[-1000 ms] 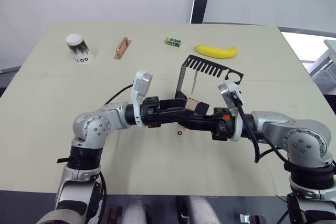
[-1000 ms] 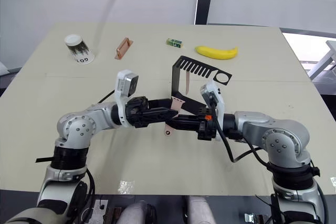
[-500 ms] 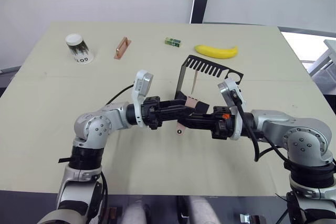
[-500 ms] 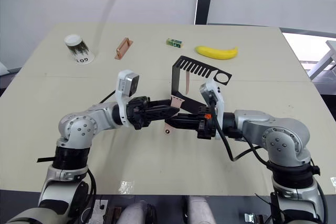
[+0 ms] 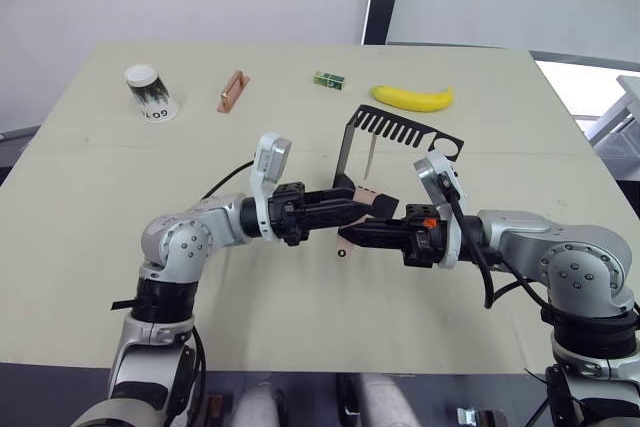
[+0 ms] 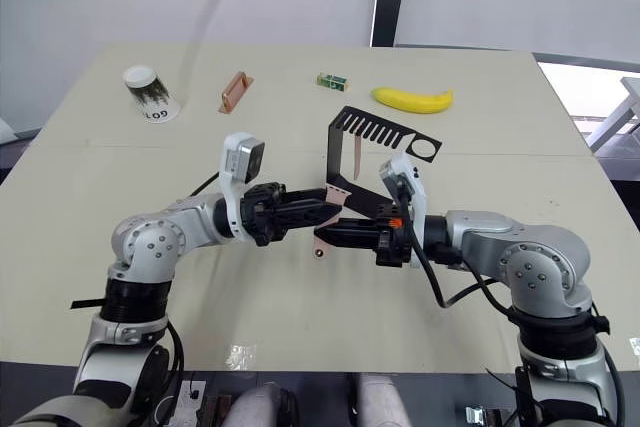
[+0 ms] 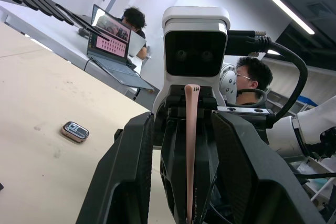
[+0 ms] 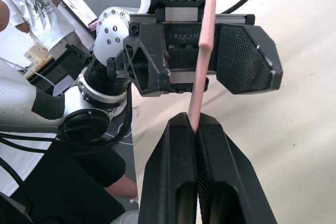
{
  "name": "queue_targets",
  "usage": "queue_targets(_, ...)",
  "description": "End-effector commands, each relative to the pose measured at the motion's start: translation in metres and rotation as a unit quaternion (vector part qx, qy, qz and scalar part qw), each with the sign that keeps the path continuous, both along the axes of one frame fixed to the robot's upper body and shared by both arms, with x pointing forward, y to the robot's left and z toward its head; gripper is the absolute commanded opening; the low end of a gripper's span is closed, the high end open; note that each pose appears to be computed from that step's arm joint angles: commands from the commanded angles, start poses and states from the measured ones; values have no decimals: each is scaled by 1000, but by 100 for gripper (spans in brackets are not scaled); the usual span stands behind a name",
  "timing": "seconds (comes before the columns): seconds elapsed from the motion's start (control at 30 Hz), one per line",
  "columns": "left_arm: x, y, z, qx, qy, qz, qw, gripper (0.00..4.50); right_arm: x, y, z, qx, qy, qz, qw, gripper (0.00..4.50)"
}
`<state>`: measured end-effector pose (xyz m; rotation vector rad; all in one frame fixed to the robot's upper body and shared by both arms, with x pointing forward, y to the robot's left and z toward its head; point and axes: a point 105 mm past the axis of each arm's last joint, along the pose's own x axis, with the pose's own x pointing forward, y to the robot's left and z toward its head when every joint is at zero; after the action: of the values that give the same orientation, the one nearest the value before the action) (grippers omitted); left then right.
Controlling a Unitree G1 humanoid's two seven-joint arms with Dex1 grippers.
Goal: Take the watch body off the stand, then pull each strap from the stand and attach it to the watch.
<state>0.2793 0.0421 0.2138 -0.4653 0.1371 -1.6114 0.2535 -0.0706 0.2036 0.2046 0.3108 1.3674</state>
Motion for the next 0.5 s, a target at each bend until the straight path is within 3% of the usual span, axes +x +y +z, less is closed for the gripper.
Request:
queue_targets(0.03,-1,2,10,-16,-16,-3,1000,190,-1,-3,3,5,-4,0,1000,0)
queue_targets(0.5,-1,3,5,-14,-11,0,1000,190,1,-5,5,9,-1,-4,1000,0)
